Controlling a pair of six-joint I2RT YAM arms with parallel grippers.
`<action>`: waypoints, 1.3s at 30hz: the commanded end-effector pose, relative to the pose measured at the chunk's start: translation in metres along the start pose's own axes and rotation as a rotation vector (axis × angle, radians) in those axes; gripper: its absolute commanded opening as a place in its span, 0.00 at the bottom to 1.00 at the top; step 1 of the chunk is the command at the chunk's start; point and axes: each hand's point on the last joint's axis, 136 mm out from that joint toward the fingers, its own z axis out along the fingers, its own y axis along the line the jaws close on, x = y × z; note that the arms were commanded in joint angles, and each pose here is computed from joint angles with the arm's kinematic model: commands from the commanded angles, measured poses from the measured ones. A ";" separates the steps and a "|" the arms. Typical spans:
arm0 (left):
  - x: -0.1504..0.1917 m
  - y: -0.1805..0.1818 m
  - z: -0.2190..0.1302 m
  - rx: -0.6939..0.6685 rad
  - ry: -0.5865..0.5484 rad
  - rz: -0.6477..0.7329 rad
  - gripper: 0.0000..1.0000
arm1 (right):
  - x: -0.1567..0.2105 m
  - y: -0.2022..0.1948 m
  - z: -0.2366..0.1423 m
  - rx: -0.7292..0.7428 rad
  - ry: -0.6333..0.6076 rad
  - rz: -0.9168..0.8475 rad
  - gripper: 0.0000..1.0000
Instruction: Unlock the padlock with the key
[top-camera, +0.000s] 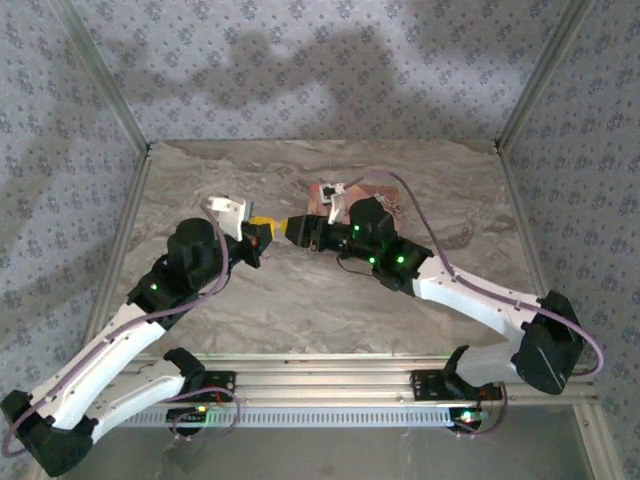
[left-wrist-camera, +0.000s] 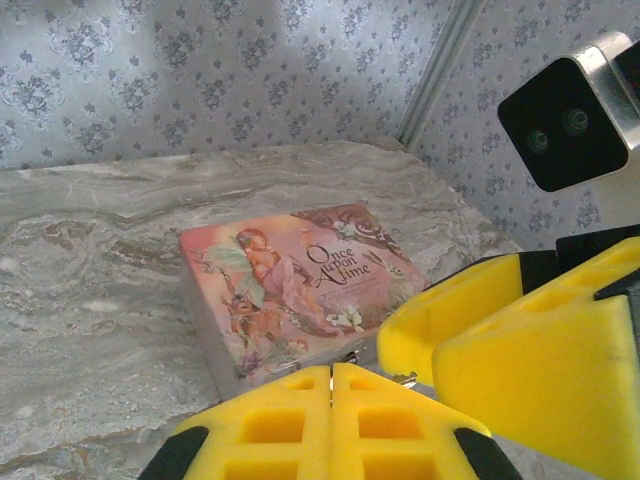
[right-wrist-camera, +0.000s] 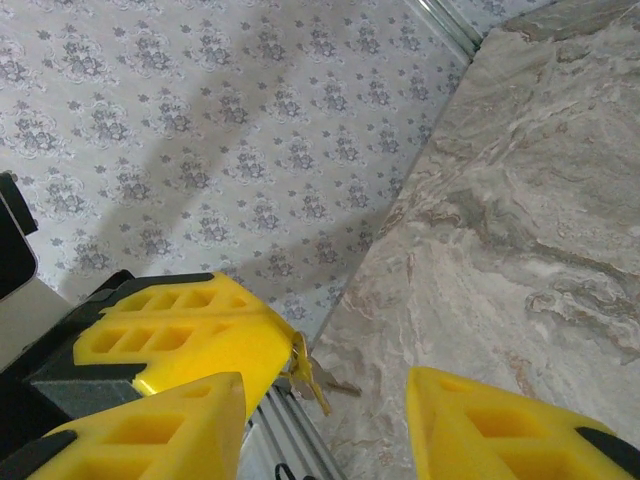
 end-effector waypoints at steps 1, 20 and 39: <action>-0.010 -0.008 -0.002 0.035 -0.041 -0.009 0.00 | -0.010 0.020 0.005 -0.063 -0.012 -0.002 0.44; -0.003 -0.018 -0.009 0.095 -0.003 0.016 0.38 | -0.012 -0.004 -0.004 -0.036 0.040 -0.078 0.00; 0.002 -0.075 -0.017 0.521 0.179 0.095 0.75 | 0.026 -0.023 -0.098 0.114 0.621 -0.560 0.00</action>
